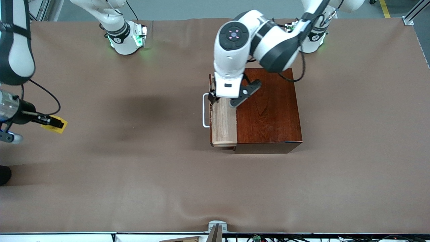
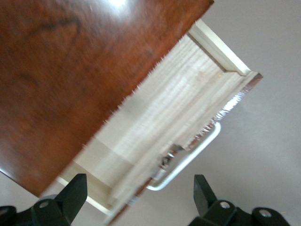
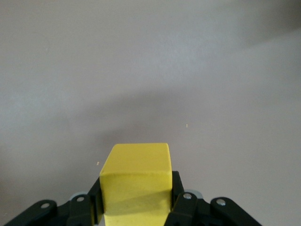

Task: Open drawer, take yellow block, close drawer
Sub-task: 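Push the drawer shut with the left gripper while the right gripper lowers the cube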

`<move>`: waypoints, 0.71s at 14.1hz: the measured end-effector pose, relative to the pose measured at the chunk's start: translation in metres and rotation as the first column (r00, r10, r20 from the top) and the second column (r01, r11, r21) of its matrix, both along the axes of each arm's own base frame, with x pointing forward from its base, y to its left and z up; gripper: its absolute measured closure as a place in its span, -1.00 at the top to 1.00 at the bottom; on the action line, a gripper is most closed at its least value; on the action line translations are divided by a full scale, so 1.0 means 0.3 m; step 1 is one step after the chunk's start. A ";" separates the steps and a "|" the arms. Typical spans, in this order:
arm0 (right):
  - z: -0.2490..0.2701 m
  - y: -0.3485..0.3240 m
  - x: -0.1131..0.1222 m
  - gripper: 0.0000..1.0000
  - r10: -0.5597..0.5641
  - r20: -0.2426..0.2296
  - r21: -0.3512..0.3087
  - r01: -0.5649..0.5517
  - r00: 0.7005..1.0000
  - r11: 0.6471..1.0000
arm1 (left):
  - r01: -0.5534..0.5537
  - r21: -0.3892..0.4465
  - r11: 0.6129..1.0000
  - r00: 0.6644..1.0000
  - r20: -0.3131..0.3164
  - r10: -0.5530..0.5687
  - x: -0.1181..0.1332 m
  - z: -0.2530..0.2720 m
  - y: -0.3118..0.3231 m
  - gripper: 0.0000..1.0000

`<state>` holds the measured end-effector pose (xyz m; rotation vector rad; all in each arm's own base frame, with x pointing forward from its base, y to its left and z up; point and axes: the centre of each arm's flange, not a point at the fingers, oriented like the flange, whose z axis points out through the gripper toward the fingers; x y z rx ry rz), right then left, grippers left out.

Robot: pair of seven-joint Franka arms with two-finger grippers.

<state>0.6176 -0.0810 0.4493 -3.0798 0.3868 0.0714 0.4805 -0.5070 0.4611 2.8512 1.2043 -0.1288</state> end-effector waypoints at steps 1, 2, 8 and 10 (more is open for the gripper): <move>-0.058 -0.003 0.024 0.11 0.019 0.010 -0.004 -0.019 1.000 1.000 | -0.069 -0.008 0.998 0.998 0.004 0.069 -0.009 -0.015 -0.031 1.00; -0.120 -0.008 0.049 0.11 0.039 0.020 -0.009 -0.039 0.999 0.999 | -0.138 -0.012 0.990 0.990 0.003 0.138 -0.019 -0.035 -0.062 1.00; -0.463 -0.210 0.102 0.11 0.099 0.031 -0.022 -0.099 0.995 0.995 | -0.472 -0.010 0.881 0.881 0.018 0.472 -0.072 -0.186 -0.203 1.00; -0.538 -0.267 0.099 0.11 0.104 0.031 -0.027 -0.103 0.994 0.994 | -0.586 -0.007 0.810 0.810 0.012 0.586 -0.070 -0.222 -0.218 1.00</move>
